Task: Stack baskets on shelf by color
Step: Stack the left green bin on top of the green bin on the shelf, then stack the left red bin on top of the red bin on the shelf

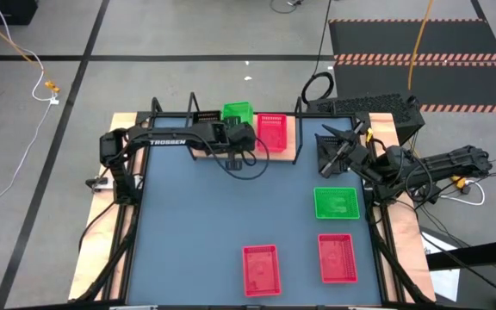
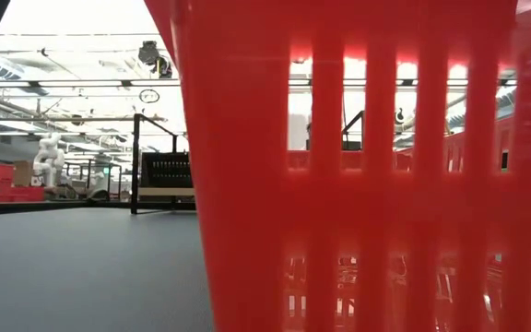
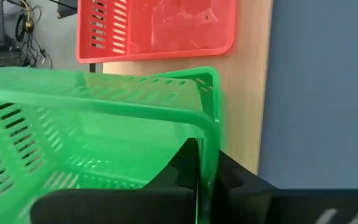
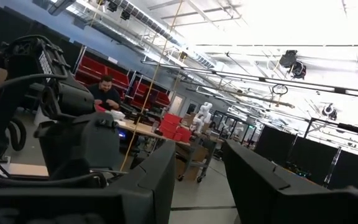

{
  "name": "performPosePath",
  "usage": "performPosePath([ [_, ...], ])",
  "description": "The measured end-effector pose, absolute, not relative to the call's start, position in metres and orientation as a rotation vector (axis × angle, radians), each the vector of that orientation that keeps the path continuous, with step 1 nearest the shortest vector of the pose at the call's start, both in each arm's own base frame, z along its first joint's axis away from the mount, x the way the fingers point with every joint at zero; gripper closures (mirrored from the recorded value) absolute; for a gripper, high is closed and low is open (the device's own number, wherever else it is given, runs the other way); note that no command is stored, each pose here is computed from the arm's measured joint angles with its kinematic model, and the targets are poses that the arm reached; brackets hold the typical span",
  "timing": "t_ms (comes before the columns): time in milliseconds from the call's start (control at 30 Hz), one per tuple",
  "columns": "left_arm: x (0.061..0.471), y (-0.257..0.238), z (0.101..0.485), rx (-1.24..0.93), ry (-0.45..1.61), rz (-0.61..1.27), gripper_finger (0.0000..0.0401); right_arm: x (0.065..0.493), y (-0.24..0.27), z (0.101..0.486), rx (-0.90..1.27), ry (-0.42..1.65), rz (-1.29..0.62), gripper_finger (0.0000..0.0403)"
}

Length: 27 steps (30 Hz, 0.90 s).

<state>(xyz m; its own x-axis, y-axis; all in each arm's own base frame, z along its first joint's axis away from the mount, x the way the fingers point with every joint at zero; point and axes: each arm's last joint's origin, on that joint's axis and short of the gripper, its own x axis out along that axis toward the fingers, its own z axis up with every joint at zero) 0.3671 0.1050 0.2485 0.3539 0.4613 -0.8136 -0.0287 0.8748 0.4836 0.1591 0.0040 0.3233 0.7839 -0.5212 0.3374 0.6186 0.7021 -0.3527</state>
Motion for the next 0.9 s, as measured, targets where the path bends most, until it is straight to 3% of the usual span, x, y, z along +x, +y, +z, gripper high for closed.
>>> performPosePath([
  [567, 0.365, 0.117, 0.249, 0.341, 1.153, 0.403, 0.0259, 0.159, 0.004, 0.323, -0.492, -0.212, -0.643, 0.0273],
  [900, 0.374, 0.101, 0.252, 0.372, 1.087, 0.376, 0.0258, 0.159, 0.004, 0.323, -0.492, -0.212, -0.643, 0.0273],
])
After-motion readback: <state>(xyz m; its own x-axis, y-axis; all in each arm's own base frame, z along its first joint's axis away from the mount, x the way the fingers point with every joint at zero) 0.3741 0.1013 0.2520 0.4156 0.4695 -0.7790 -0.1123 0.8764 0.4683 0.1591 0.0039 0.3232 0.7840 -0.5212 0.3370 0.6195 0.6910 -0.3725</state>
